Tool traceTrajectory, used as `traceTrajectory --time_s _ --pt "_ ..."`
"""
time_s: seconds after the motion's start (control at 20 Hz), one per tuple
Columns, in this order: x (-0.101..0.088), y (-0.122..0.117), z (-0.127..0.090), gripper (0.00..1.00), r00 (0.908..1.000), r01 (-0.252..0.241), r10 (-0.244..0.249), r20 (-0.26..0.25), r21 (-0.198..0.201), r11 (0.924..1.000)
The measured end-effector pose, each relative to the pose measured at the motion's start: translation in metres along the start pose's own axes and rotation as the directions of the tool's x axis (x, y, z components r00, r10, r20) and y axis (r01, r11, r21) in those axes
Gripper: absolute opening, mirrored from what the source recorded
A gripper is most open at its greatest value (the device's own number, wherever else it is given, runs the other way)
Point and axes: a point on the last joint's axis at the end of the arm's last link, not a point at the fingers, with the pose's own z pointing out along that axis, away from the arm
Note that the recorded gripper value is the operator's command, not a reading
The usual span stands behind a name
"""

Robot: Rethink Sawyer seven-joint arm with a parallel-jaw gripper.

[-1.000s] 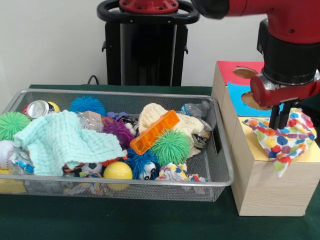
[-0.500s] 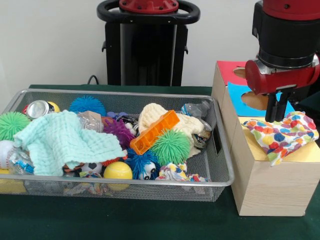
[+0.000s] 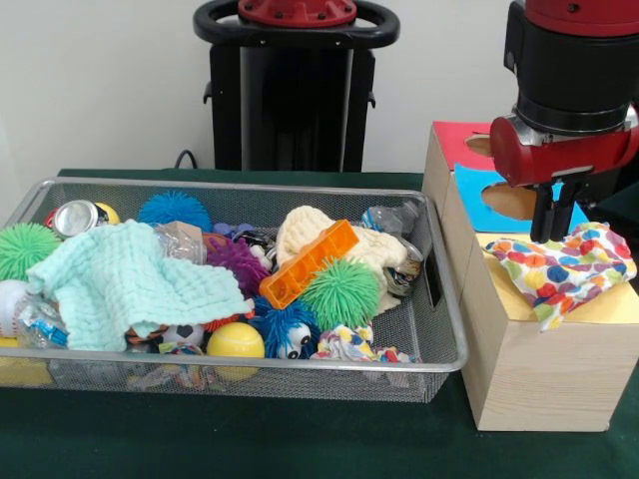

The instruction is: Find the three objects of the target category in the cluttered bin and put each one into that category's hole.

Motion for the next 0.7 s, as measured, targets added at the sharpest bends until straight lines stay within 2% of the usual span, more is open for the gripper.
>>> traceTrajectory --time_s 0.25,0.7 --pt "0.001 0.001 0.001 0.00 1.0000 -0.004 0.004 -0.004 -0.006 1.0000" --pt "0.013 -0.002 0.015 0.00 0.9991 -0.037 0.037 -0.022 -0.045 0.9983"
